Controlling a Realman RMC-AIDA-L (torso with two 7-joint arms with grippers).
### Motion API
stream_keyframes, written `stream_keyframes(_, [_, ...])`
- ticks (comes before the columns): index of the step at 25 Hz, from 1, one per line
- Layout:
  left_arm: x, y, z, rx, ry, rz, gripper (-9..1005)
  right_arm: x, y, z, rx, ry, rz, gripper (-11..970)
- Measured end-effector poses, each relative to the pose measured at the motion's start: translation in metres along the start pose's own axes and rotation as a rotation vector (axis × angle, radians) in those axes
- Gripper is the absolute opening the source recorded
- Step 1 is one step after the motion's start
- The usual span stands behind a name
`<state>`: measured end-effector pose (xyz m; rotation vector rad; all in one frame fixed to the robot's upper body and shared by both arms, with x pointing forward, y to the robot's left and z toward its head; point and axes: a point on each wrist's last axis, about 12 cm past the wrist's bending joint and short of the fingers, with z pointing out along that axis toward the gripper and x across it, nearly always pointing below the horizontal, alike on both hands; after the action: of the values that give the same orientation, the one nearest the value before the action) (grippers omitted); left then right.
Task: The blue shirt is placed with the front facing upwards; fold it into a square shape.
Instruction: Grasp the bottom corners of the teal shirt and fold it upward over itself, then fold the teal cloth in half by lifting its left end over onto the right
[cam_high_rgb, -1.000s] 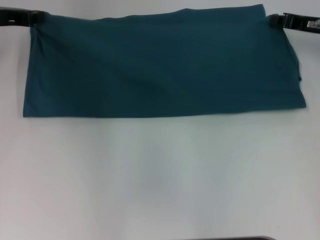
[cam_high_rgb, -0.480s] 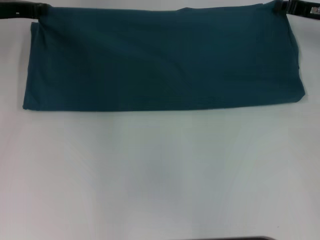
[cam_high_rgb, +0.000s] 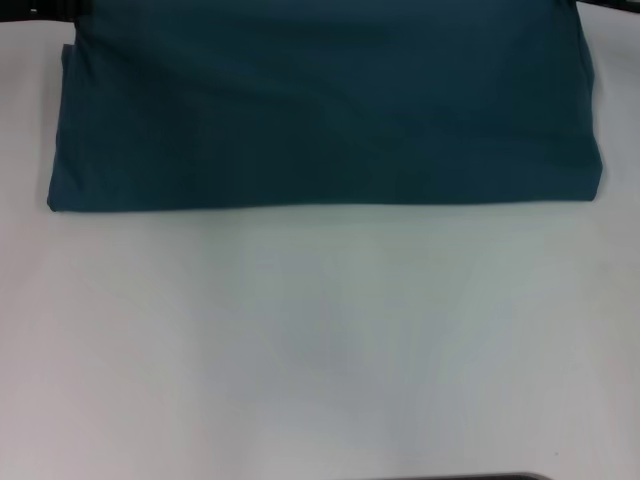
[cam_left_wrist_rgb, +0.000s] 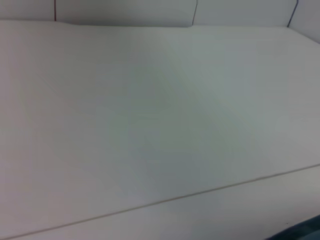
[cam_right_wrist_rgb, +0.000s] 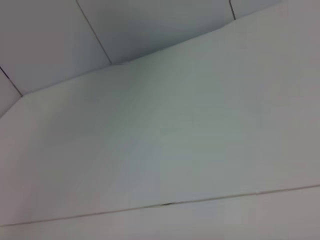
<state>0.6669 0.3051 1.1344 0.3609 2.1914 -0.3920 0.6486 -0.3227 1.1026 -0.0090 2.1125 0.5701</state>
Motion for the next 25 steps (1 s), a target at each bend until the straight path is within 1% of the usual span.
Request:
stream_keyframes(6, [0.001, 0.0, 0.002, -0.014, -0.002, 0.001, 55, 0.0, 0.002, 0.003, 0.011, 0.01, -0.012, 34])
stream_keyframes(10, [0.005, -0.002, 0.005, -0.031, -0.008, -0.005, 55, 0.001, 0.003, 0.005, 0.016, 0.004, -0.011, 35])
stream_keyframes(15, [0.012, -0.008, 0.014, -0.083, -0.027, -0.013, 56, 0.001, 0.004, 0.01, 0.057, -0.009, -0.015, 36])
stream_keyframes(18, [0.016, -0.012, 0.02, -0.131, -0.044, -0.017, 57, 0.001, 0.006, 0.016, 0.097, -0.015, -0.042, 35])
stream_keyframes(20, [0.018, -0.012, 0.022, -0.162, -0.055, -0.022, 57, 0.001, 0.006, 0.02, 0.127, -0.036, -0.059, 66])
stream_keyframes(23, [0.022, -0.009, 0.022, -0.209, -0.073, -0.045, 58, -0.003, 0.005, 0.021, 0.167, -0.081, -0.062, 113])
stream_keyframes(25, [0.024, -0.007, 0.021, -0.234, -0.082, -0.061, 138, -0.008, 0.003, 0.02, 0.177, -0.106, -0.068, 144])
